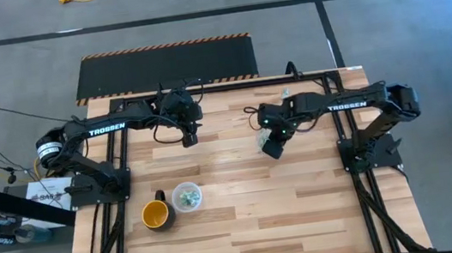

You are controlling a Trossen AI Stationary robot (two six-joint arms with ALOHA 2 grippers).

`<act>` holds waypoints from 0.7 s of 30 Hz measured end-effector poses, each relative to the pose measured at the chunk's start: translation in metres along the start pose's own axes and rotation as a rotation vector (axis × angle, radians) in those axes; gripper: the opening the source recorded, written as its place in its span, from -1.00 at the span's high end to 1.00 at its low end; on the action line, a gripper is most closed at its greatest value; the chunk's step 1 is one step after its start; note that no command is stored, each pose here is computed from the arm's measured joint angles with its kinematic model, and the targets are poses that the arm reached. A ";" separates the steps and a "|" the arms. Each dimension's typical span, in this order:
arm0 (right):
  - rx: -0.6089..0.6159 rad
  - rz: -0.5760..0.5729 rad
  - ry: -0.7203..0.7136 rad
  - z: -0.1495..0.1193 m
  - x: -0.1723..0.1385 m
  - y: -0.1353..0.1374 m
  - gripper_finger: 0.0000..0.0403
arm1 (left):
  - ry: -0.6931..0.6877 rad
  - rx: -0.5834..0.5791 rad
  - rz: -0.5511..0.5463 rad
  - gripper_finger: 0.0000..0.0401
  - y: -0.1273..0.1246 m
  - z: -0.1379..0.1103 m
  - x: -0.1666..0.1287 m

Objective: Pick and place Stevia / Truvia into bins
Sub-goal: Put the white stevia packet into the square transparent container

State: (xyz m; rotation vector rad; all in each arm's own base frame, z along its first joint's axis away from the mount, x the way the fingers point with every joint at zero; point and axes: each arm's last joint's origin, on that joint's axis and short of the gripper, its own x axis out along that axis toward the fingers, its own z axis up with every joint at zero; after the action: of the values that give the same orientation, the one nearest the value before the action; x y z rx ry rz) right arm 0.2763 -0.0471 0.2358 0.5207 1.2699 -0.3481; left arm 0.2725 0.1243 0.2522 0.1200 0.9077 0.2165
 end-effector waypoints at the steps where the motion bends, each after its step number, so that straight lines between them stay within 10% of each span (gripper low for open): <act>1: 0.001 0.007 0.002 0.002 0.002 0.000 1.00 | 0.000 -0.001 0.000 0.51 0.000 0.000 0.000; 12: -0.050 0.001 0.063 0.008 0.027 0.003 0.97 | -0.002 0.000 -0.002 0.51 0.000 0.000 0.000; 21: -0.064 0.004 0.050 0.009 0.026 0.001 0.56 | -0.001 0.005 -0.003 0.51 0.000 0.000 0.000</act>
State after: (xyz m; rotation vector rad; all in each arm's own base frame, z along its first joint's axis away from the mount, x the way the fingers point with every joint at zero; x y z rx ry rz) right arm 0.2915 -0.0501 0.2129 0.4802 1.3243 -0.2913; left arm 0.2725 0.1243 0.2522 0.1231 0.9073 0.2120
